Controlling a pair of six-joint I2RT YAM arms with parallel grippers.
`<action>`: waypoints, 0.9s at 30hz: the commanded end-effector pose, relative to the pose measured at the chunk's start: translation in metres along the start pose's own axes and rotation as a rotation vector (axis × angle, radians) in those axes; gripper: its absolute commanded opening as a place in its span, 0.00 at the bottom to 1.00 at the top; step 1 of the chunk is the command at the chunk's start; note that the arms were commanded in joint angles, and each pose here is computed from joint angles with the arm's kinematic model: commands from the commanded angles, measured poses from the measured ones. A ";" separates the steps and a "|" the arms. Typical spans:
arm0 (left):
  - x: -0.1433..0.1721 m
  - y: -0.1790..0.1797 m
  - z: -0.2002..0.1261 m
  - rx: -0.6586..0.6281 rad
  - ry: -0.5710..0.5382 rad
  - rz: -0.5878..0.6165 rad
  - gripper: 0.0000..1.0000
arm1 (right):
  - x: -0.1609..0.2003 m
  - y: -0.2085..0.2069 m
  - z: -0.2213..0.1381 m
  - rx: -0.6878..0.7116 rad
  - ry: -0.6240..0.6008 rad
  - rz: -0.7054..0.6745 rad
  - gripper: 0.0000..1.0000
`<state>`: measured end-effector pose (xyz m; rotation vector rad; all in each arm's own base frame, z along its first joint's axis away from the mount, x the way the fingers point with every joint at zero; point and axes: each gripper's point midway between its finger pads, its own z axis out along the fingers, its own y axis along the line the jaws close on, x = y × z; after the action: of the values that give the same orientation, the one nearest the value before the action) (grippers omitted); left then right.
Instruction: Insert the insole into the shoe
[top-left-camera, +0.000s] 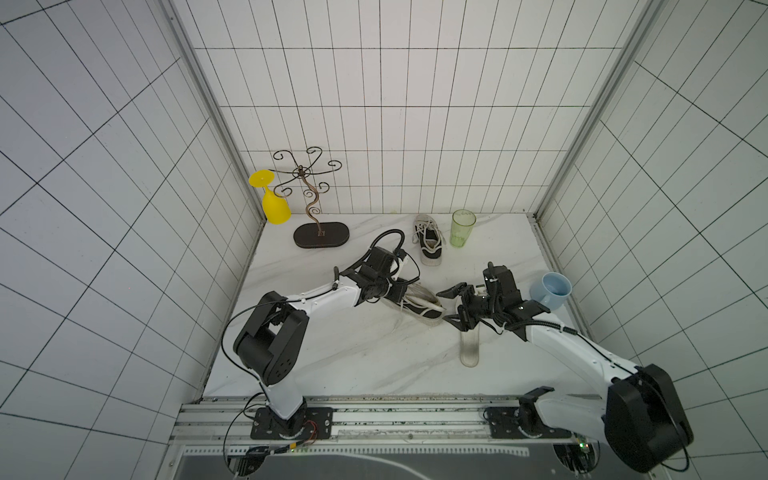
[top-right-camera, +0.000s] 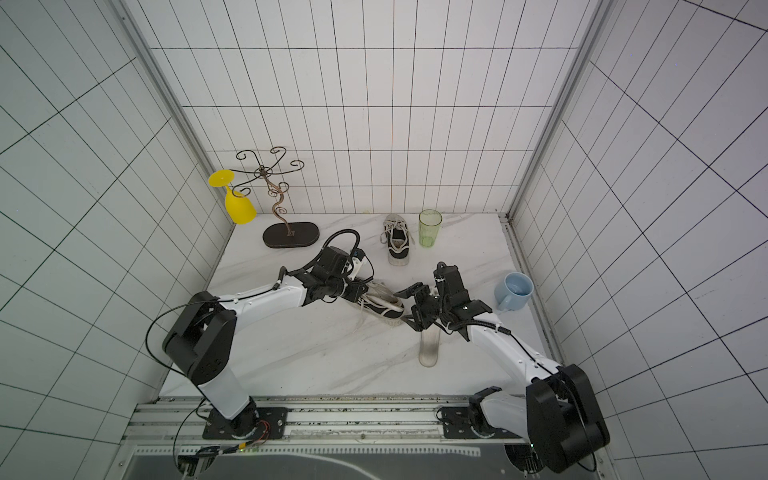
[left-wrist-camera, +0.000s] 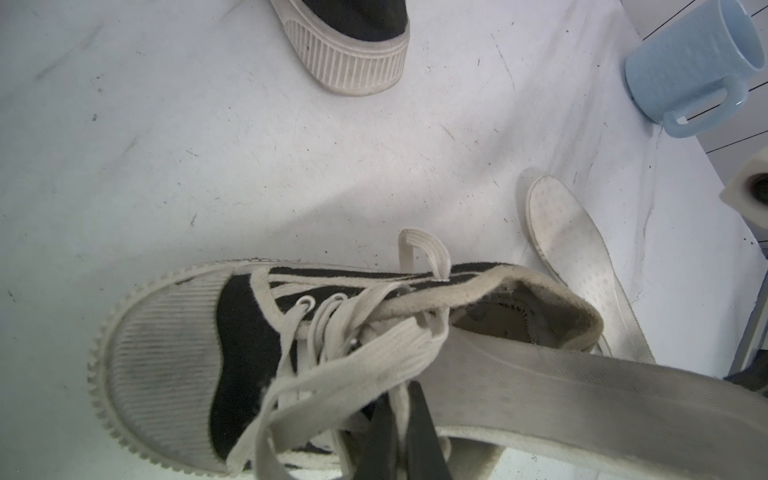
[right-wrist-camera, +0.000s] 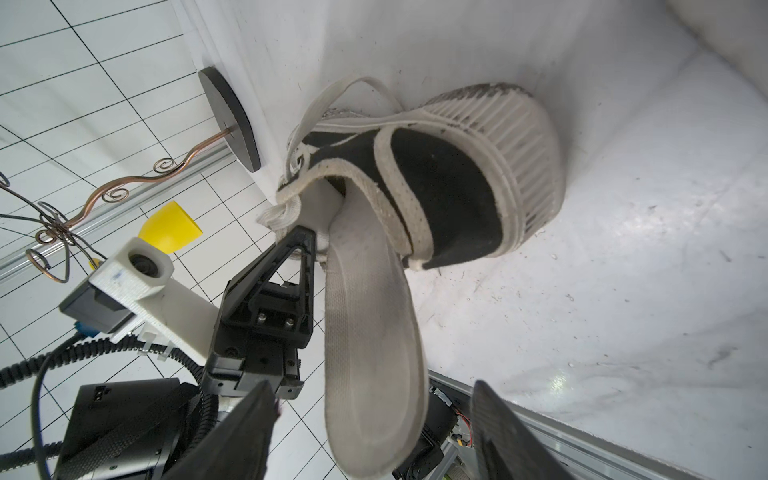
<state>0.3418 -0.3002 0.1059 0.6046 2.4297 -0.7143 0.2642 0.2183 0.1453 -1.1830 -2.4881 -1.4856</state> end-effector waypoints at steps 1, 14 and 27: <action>-0.015 -0.011 -0.010 0.012 -0.067 0.011 0.00 | 0.004 0.003 0.007 -0.035 -0.001 0.050 0.69; -0.017 -0.016 -0.016 0.010 -0.080 0.029 0.00 | -0.009 -0.014 0.024 0.017 -0.023 0.053 0.25; -0.014 -0.028 -0.022 0.109 -0.030 0.050 0.00 | -0.031 0.017 0.024 0.263 -0.086 -0.594 0.01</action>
<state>0.3327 -0.2991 0.1063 0.6210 2.4400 -0.7357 0.2916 0.2294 0.1128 -0.7873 -2.8908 -1.2356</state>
